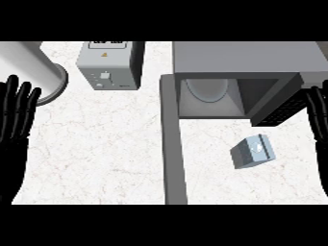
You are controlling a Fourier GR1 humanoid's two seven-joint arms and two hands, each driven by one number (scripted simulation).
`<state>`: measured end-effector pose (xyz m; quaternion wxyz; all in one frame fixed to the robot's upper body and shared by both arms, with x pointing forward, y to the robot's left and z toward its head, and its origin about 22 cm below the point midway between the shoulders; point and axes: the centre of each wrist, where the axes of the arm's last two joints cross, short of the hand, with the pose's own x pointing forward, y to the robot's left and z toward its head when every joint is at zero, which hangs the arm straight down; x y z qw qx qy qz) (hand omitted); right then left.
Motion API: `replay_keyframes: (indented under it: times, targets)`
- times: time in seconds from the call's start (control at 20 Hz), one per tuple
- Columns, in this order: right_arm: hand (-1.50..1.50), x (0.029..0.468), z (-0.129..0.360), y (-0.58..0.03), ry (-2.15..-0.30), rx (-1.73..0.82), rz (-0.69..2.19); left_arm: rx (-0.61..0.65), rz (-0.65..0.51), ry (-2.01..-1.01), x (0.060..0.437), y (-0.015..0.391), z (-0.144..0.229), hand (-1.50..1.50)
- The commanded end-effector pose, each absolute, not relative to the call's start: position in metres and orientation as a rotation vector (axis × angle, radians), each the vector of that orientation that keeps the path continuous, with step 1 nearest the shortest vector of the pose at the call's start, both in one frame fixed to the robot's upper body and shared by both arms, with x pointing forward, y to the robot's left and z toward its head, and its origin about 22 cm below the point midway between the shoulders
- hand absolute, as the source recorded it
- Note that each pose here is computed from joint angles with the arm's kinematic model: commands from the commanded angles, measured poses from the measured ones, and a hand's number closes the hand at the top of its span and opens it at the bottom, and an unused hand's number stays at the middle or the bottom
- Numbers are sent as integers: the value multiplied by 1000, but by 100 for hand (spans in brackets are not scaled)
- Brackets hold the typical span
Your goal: Pick up the milk, place it into the microwave and close the microwave
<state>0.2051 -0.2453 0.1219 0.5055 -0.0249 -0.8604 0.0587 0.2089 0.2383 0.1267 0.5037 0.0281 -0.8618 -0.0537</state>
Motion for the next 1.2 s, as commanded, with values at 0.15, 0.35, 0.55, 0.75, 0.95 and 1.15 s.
replay_keyframes:
  times: [0.15, 0.35, 0.55, 0.75, 0.95, 1.15]
  targets:
    - [-150, 200, 112, -200, -2069, -258, 16, 85, -109, -2087, 220, 252, 131, -150]
    - [-150, 201, 119, -170, -1975, -8, -92, 9, 24, -1944, 229, 276, 125, -150]
    - [-150, 184, 117, -137, -1992, 6, -143, 0, 31, -1912, 210, 274, 113, -150]
    - [-150, 176, 102, -128, -1994, -5, -114, -10, 44, -1935, 181, 274, 111, -150]
    - [-150, 169, 107, -112, -1994, -112, -163, 20, 19, -1929, 165, 285, 91, -150]
    - [-150, 179, 89, -133, -1985, -262, -152, 12, 32, -1929, 166, 271, 92, -150]
